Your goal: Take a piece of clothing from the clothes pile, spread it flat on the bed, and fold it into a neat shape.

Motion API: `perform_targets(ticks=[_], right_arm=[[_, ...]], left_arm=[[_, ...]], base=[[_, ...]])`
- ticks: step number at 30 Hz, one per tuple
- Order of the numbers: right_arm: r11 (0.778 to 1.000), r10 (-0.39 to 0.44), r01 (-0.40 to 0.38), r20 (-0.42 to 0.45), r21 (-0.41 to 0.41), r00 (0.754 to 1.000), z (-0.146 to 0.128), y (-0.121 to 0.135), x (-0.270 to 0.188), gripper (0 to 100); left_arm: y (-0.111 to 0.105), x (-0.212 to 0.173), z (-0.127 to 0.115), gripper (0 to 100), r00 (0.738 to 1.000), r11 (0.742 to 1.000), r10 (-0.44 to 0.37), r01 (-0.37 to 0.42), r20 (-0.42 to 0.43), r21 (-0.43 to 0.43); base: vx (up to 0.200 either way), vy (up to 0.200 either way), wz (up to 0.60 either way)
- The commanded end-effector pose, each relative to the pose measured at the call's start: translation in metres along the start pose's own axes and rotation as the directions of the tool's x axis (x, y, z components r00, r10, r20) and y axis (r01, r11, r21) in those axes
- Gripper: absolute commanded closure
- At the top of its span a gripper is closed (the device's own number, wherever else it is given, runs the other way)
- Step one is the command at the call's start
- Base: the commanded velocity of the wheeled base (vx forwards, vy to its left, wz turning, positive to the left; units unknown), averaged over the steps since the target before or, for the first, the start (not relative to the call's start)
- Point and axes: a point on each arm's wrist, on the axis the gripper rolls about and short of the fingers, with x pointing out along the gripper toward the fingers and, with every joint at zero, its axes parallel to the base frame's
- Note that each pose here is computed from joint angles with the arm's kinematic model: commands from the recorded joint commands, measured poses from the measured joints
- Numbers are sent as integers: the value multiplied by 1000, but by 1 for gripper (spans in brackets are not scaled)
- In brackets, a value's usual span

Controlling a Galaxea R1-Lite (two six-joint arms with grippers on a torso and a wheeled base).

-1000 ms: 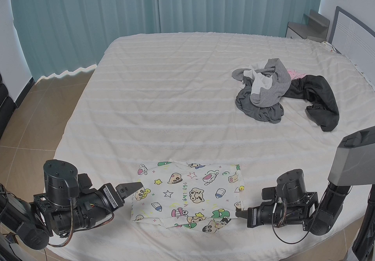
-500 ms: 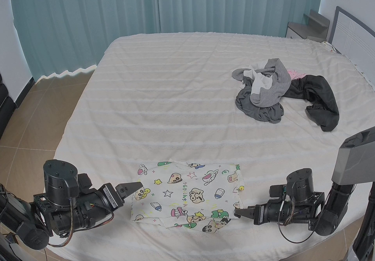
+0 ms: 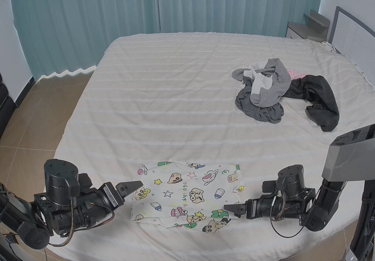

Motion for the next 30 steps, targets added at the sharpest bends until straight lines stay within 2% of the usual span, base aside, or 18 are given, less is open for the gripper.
perform_targets(ticks=[1,3,4,19,30], right_arm=[[1000,18,-19,-36,-14,999,1,8,21,0],[1000,25,-26,-37,-16,999,2,9,27,0],[1000,25,-26,-37,-16,999,2,9,27,100],[1000,7,-7,-59,0,998,-14,8,-8,100],[1000,-5,5,-88,3,996,-23,3,-8,100]], left_arm=[[0,1,0,0,1000,1000,2,-2,-1,-2],[0,1,0,0,1000,1000,2,-2,-1,-2],[0,1,0,0,1000,1000,2,-2,-1,-2],[0,0,1,0,1000,1000,-1,1,3,-2],[0,0,1,0,1000,1000,-1,1,3,-2]], base=[[0,0,0],[0,0,0],[0,0,0],[0,0,0],[0,0,0]])
